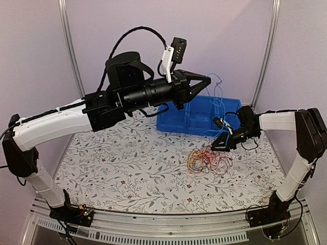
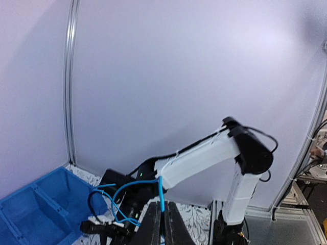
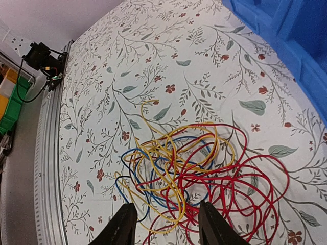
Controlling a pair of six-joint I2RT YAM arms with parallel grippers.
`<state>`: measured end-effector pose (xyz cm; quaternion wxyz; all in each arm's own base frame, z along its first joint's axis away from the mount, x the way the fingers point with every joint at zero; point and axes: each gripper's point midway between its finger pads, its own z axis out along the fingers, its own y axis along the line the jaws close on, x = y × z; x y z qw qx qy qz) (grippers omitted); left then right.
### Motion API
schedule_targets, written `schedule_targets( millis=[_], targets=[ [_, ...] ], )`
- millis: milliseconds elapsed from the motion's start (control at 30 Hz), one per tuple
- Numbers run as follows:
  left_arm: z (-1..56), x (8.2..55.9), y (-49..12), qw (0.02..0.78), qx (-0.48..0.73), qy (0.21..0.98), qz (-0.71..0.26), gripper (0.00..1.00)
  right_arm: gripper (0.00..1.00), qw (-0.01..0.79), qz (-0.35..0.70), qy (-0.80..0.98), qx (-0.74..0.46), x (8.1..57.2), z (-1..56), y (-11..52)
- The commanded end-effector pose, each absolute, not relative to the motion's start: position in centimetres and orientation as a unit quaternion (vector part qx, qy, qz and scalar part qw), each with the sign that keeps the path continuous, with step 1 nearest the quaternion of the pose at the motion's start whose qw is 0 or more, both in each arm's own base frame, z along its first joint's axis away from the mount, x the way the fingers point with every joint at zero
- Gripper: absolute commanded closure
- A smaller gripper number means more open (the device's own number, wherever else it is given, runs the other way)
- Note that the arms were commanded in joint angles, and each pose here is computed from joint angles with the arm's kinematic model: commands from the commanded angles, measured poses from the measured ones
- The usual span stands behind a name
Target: Untangle the cables
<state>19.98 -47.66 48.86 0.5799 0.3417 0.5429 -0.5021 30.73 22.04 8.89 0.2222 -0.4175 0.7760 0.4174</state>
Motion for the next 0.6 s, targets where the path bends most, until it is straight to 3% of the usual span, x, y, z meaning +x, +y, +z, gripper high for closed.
schedule_targets(
  millis=[0, 200, 567],
  targets=[
    [42.5, 21.6, -48.4, 0.547, 0.344, 0.604, -0.466, 1.0, 0.51, 0.297, 0.364, 0.745, -0.473, 30.3, 14.8, 21.2],
    [37.2, 21.7, -48.8, 0.509, 0.358, 0.639, -0.452, 1.0, 0.45, 0.347, 0.306, 0.728, -0.506, 29.7, 19.2, 20.2],
    [32.7, 22.1, -50.4, 0.468, 0.376, 0.66, -0.45, 1.0, 0.32, 0.399, 0.335, 0.629, -0.578, 25.4, 29.2, 22.8]
  ],
)
